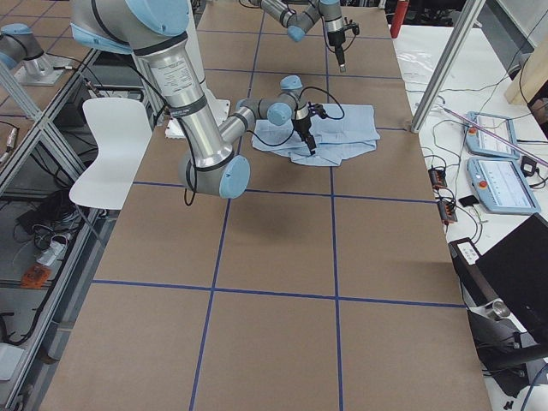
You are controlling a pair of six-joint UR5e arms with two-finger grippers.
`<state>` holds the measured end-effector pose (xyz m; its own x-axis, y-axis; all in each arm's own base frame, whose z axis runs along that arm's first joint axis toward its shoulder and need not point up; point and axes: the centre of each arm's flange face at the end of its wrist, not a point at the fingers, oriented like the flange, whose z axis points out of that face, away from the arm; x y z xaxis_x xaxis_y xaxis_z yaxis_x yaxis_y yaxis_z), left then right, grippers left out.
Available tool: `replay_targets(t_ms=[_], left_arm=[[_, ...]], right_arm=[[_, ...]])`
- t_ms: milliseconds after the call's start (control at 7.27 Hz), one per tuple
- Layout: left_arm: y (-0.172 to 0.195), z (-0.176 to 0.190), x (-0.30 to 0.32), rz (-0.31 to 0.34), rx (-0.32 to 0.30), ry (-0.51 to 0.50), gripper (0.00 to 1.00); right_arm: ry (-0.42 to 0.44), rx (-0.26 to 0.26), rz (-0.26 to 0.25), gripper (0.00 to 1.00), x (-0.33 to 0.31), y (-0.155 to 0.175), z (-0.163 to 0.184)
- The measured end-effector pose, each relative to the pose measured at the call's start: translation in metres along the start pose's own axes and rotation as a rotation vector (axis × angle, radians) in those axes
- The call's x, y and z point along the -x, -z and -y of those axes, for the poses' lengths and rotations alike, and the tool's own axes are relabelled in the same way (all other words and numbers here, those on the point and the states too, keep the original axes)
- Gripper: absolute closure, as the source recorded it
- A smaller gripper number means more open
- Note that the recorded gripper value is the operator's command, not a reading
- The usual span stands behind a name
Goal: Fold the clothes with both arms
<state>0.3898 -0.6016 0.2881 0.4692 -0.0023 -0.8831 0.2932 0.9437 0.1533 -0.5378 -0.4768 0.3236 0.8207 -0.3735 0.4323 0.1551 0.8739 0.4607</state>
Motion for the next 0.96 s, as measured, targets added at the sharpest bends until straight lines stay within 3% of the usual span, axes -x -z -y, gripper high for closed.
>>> replay_targets(t_ms=[413,688,963], left_arm=[[-0.003,-0.011,-0.015,-0.017,0.014,0.025,0.0],[0.001,-0.012,-0.023,-0.029,0.012,0.029,0.0],[0.005,-0.016,-0.03,-0.042,0.012,0.023,0.0]], right_arm=[[0.022,0.046,-0.018,0.0,-0.109,-0.005,0.009],[-0.005,0.069,0.046,0.0,-0.161,0.014,0.019],[-0.023,0.057,0.117,0.0,-0.16,0.038,0.038]])
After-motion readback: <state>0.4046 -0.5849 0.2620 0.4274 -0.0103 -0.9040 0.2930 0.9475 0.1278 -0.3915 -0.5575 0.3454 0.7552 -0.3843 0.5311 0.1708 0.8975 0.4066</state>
